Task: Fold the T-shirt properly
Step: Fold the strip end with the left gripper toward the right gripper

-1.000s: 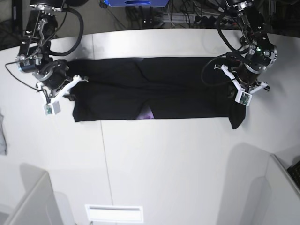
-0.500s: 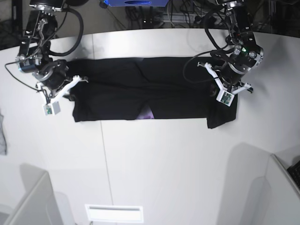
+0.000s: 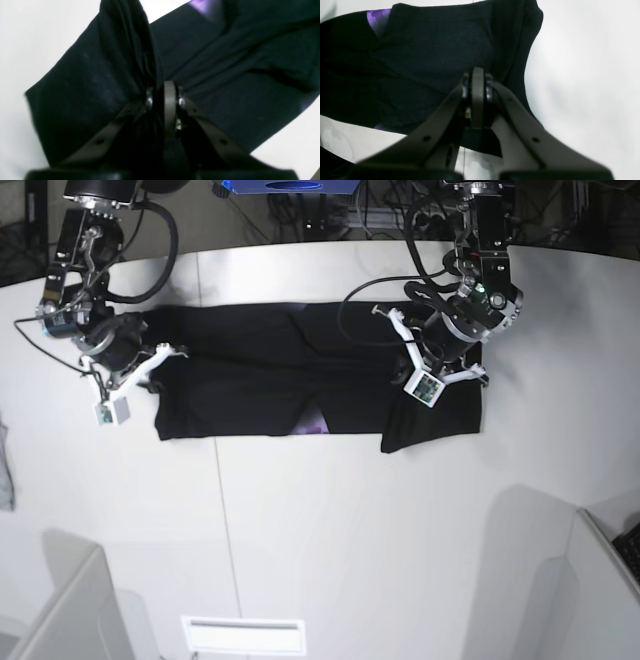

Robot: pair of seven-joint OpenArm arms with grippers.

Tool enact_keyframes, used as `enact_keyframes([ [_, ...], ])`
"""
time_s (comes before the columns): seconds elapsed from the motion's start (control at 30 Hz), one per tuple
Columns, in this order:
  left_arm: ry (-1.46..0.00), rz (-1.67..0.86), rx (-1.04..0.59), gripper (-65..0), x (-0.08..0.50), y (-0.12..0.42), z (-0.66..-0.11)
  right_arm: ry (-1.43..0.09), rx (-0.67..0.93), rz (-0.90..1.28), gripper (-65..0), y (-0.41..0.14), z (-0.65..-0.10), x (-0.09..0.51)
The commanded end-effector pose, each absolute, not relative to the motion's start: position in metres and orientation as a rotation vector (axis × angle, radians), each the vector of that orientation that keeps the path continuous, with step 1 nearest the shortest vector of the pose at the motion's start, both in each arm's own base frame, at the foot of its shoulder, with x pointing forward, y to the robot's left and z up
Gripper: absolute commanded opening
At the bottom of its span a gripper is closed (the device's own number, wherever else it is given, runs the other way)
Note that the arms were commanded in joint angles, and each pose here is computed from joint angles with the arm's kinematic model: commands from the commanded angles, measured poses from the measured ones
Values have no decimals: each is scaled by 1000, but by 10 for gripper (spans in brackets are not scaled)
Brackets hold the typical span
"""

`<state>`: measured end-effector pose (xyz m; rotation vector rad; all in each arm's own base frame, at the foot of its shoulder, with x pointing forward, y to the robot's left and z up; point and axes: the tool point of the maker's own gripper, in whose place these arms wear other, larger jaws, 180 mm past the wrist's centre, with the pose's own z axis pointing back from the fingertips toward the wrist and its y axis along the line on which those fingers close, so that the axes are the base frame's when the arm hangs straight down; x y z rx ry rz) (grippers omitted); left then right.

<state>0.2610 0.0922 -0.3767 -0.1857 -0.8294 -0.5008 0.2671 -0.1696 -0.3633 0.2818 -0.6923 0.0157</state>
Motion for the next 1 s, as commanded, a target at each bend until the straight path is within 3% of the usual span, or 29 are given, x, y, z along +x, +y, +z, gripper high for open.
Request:
enact_keyframes([
  [0.0,-879,-504,-208,-650,267,84,-365,-742,276,26,-650,-174,-351,276],
  [0.4,-834,-548,-272,-650,245,55,-375,-742,276,26,-650,-174,-351,276],
  [0.97,-856,-549,-268,-650,254,55,-370,-743,279,25,-650,-173,-351,276],
])
